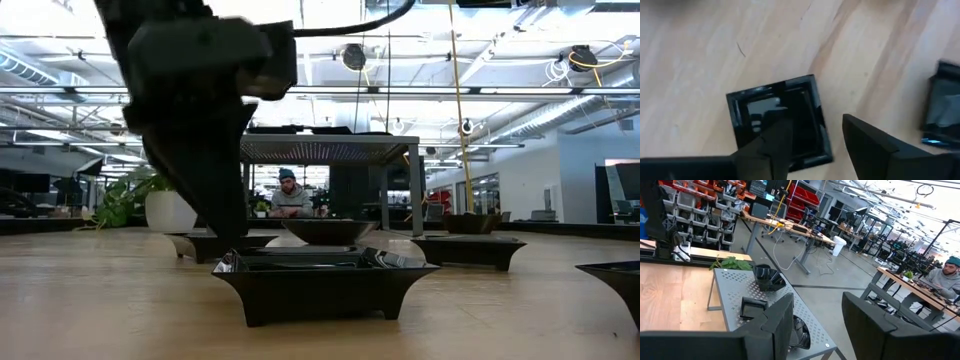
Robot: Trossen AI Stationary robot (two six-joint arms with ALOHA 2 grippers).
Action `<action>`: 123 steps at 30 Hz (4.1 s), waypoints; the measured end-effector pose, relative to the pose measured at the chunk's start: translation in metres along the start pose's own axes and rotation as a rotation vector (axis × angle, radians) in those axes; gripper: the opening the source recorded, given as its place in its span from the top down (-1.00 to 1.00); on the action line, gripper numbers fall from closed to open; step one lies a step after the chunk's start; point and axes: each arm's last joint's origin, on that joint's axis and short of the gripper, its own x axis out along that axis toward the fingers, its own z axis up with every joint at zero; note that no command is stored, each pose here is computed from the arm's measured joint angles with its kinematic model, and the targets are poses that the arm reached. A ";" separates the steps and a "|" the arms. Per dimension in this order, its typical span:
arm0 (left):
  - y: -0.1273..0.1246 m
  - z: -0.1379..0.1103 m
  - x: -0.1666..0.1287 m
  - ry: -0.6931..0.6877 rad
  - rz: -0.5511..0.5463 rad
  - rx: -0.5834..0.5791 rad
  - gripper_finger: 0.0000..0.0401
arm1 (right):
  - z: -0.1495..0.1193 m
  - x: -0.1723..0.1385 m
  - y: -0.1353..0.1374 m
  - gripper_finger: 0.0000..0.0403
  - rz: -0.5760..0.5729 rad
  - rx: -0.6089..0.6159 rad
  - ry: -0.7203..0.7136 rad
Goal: Pick & Place Mini shaped plates
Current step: Stack the black square plate on top of the black square plate on the shelf
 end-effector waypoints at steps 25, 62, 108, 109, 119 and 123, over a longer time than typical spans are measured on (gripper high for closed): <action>0.002 -0.005 0.008 0.002 0.064 0.116 0.29 | 0.000 0.000 0.000 0.23 0.000 0.000 0.000; 0.073 0.107 -0.138 -0.731 0.353 0.465 0.95 | 0.000 0.000 0.000 0.23 0.000 0.000 0.001; 0.230 0.182 -0.078 -0.521 0.308 0.725 0.70 | 0.000 0.000 0.000 0.23 0.000 0.000 0.001; 0.230 0.182 -0.078 -0.523 0.309 0.726 0.65 | 0.000 0.000 0.000 0.23 0.000 0.000 0.001; 0.215 0.185 -0.086 -0.597 0.385 0.722 0.31 | 0.000 0.000 0.000 0.23 0.000 0.000 0.001; 0.202 0.184 -0.096 -0.635 0.454 0.703 0.26 | 0.000 0.000 0.000 0.23 0.000 0.000 0.001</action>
